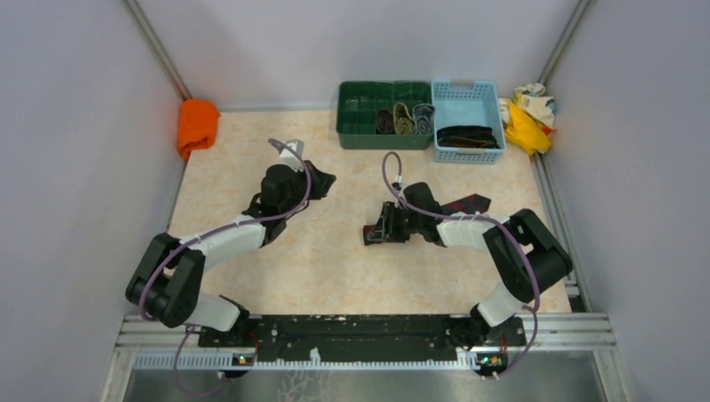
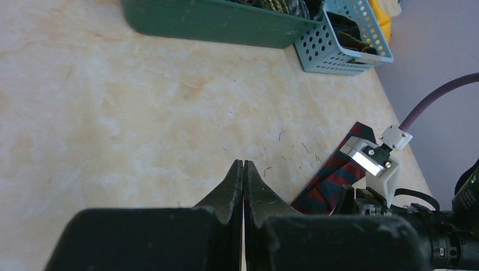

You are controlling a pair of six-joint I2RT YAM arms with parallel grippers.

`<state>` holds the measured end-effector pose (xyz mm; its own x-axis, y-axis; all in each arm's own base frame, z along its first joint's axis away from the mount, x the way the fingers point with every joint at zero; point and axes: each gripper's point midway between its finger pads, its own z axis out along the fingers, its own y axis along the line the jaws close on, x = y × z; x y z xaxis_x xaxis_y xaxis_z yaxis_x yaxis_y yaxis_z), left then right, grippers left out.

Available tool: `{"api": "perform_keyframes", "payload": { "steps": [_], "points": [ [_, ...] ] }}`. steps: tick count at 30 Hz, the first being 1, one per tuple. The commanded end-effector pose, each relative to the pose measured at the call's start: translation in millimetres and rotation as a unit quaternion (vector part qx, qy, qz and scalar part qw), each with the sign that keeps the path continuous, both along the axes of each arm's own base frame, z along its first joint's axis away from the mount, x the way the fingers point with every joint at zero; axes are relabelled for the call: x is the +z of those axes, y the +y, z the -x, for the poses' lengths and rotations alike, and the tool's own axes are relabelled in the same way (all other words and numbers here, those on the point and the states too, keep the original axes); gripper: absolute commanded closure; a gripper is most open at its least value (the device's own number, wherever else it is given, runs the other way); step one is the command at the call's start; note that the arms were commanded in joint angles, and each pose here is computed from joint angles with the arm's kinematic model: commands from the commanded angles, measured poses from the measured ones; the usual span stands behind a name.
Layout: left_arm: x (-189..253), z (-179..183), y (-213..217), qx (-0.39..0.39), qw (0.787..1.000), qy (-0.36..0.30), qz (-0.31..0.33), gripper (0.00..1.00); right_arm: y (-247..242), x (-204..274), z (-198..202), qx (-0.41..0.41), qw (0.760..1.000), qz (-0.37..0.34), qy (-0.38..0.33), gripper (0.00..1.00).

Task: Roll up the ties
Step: Roll the tie at the center of the board.

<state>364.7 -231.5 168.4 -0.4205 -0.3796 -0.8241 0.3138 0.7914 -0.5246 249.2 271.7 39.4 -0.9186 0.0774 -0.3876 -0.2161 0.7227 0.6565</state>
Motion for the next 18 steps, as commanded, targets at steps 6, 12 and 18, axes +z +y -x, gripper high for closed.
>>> {"api": "perform_keyframes", "payload": {
  "steps": [6,12,18],
  "points": [
    [-17,-11,-64,-0.115,0.993,-0.016,0.003,1.00,-29,6,1,-0.027,0.999,-0.042,0.021,0.63],
    [-43,-9,-103,-0.171,0.985,-0.014,-0.014,1.00,-29,12,-11,-0.013,0.999,-0.034,0.009,0.61],
    [-72,-14,-125,-0.205,0.978,-0.004,-0.025,1.00,-36,15,-21,-0.024,1.000,-0.010,0.000,0.53]
  ]
}}
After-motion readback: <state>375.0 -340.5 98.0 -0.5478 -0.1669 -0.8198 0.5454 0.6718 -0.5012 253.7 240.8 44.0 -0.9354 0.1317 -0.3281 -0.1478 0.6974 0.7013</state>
